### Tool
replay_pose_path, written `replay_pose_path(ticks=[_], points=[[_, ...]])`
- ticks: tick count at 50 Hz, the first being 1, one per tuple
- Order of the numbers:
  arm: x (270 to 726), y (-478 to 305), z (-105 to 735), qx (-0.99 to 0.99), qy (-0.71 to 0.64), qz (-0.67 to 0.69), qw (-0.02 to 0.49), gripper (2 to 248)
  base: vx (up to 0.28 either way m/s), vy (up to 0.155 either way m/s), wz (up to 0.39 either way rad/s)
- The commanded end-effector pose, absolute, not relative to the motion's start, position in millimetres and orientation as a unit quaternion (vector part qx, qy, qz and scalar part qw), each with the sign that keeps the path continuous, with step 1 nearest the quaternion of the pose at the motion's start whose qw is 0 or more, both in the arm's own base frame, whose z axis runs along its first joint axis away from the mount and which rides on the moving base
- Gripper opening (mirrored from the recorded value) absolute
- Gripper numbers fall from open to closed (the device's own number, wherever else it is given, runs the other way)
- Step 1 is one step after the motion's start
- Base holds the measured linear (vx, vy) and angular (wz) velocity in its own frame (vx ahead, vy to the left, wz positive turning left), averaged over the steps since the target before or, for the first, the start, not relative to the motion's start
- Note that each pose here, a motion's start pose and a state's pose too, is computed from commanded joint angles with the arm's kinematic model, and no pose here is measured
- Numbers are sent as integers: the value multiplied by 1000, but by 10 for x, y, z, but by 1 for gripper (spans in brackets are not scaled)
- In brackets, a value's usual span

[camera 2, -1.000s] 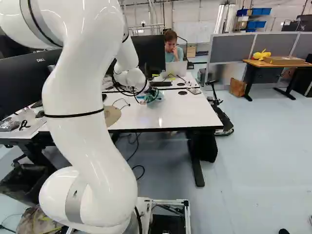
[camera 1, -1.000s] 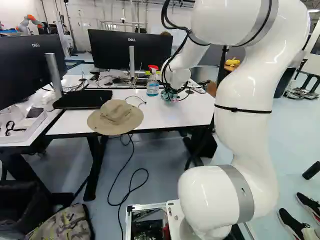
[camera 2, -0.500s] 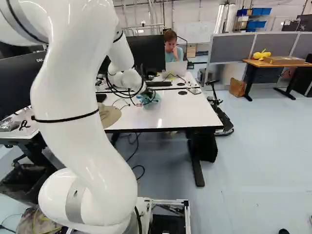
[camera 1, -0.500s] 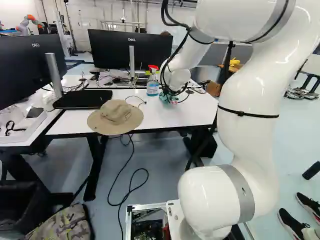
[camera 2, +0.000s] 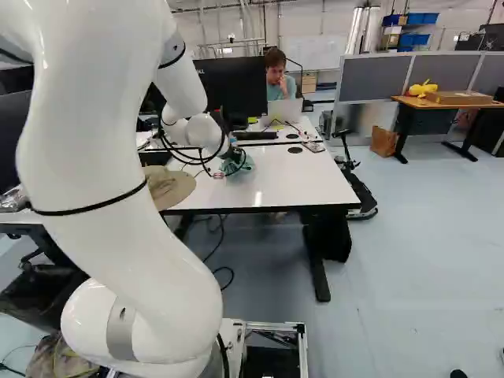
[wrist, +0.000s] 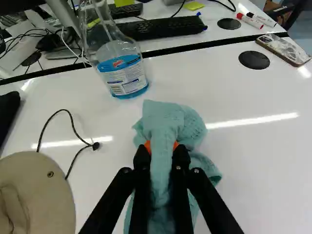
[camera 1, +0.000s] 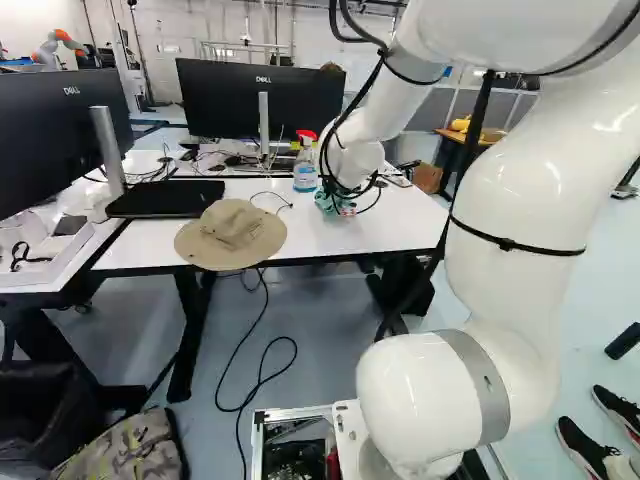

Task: Clean the table with the green towel

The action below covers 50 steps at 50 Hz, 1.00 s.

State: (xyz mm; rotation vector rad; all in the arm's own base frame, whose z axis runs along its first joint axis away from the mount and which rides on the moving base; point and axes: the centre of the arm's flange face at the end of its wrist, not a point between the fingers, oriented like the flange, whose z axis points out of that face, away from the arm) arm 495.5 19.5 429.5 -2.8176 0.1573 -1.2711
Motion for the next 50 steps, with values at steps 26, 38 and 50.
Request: replay_pose_path(ticks=[26,38,50], points=[[4644,210,4299,-912,48,-407,24,49,0,0,0],[4644,210,4299,-912,48,-407,24,49,0,0,0],[4644,210,4299,-912,48,-407,24,49,0,0,0]])
